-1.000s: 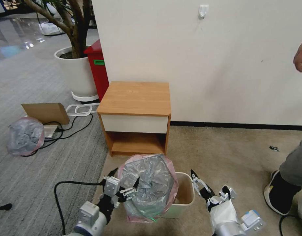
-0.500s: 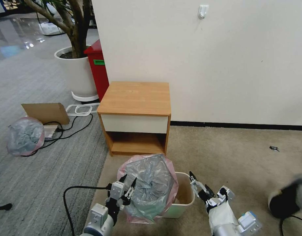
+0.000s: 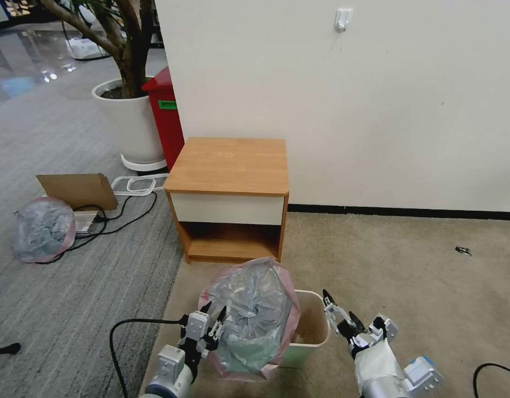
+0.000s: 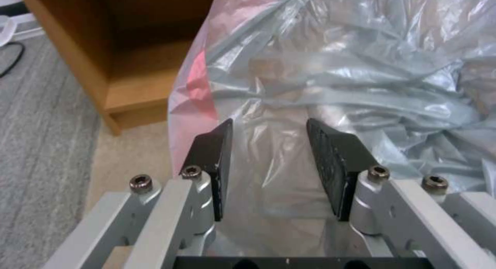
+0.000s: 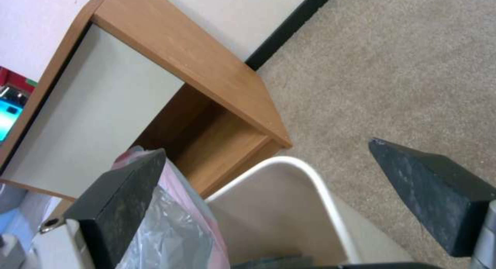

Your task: Pick up the garbage bag from the table and place it over the trash can.

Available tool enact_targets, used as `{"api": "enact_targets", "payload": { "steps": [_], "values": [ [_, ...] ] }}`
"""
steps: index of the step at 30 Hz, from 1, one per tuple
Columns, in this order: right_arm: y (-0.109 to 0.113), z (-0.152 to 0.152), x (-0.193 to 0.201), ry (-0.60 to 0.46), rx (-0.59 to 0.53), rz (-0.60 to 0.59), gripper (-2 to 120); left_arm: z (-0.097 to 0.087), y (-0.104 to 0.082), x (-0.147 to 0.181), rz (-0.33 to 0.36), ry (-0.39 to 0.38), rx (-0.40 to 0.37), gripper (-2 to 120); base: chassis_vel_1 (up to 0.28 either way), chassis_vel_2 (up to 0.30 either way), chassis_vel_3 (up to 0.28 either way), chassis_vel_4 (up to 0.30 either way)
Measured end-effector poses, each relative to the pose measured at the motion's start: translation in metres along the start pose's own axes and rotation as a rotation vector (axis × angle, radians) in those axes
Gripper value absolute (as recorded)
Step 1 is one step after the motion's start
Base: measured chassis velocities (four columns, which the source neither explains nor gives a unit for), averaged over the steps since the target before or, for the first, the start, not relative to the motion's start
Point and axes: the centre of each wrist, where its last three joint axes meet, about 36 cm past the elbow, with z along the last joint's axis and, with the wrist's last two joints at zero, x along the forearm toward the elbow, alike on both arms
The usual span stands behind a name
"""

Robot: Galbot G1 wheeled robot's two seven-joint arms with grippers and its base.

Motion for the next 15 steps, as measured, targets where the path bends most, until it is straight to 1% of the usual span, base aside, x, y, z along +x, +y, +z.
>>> {"api": "enact_targets", "payload": {
  "steps": [5, 13, 15],
  "values": [
    [0.002, 0.003, 0.000, 0.008, -0.004, -0.007, 100, -0.006, -0.005, 0.005, 0.004, -0.020, -0.016, 39, 0.000, 0.000, 0.000, 0.000],
    [0.003, 0.009, -0.002, 0.020, -0.005, -0.013, 100, -0.010, -0.001, 0.011, -0.017, -0.030, -0.039, 40, 0.000, 0.000, 0.000, 0.000],
    [0.004, 0.010, -0.002, 0.022, -0.006, -0.017, 100, -0.012, -0.001, 0.011, -0.018, -0.035, -0.039, 42, 0.000, 0.000, 0.000, 0.000]
  ]
}}
